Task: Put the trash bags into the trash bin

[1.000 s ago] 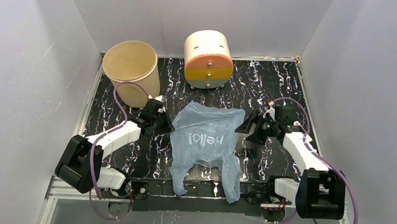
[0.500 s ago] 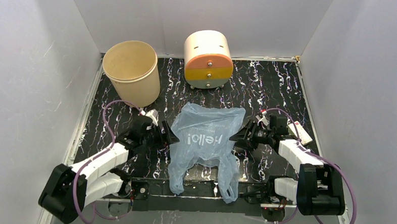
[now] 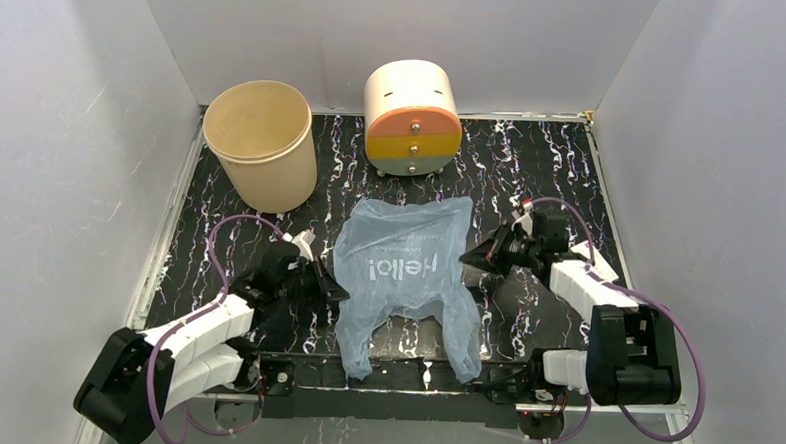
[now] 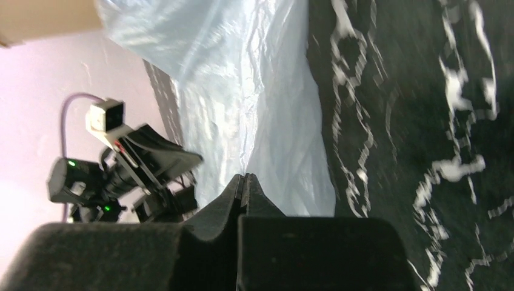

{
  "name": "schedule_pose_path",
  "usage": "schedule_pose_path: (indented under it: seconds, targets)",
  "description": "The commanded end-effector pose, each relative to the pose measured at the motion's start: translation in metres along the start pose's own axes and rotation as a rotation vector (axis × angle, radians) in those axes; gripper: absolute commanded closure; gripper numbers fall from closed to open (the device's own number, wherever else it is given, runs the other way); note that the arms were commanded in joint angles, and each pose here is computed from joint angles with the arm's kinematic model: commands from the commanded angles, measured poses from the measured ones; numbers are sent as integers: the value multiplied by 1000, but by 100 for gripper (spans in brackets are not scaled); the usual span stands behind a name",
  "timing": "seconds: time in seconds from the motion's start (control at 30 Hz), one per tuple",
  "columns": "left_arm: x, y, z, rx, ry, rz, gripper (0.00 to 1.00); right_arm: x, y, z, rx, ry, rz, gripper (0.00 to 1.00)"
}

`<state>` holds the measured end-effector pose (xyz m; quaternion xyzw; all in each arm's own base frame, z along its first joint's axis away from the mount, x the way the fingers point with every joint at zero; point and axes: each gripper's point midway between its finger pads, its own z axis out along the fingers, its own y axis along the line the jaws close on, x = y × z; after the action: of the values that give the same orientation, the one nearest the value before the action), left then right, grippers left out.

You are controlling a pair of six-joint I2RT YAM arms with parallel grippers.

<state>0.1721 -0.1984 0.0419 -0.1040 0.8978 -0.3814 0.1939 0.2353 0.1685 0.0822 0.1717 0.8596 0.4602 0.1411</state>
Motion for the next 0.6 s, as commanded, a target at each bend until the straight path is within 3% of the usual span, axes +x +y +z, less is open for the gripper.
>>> schedule_pose_path:
  seconds: [0.0,0.1,0.27,0.4,0.57]
  targets:
    - [-31,-13,6,-1,-87,46,100,-57,43,-2,-37,-146,-117,100]
    - [-45,4,1,-186,-63,130,100,-81,48,-8,6,-218,-164,100]
    - [-79,14,-17,-391,-72,258,100,-87,37,-16,82,-238,-179,100]
    - [-95,14,-23,-409,-82,272,100,-72,27,-17,73,-220,-133,100]
    - [-111,4,-30,-388,-49,343,100,-61,3,-22,97,-299,-76,100]
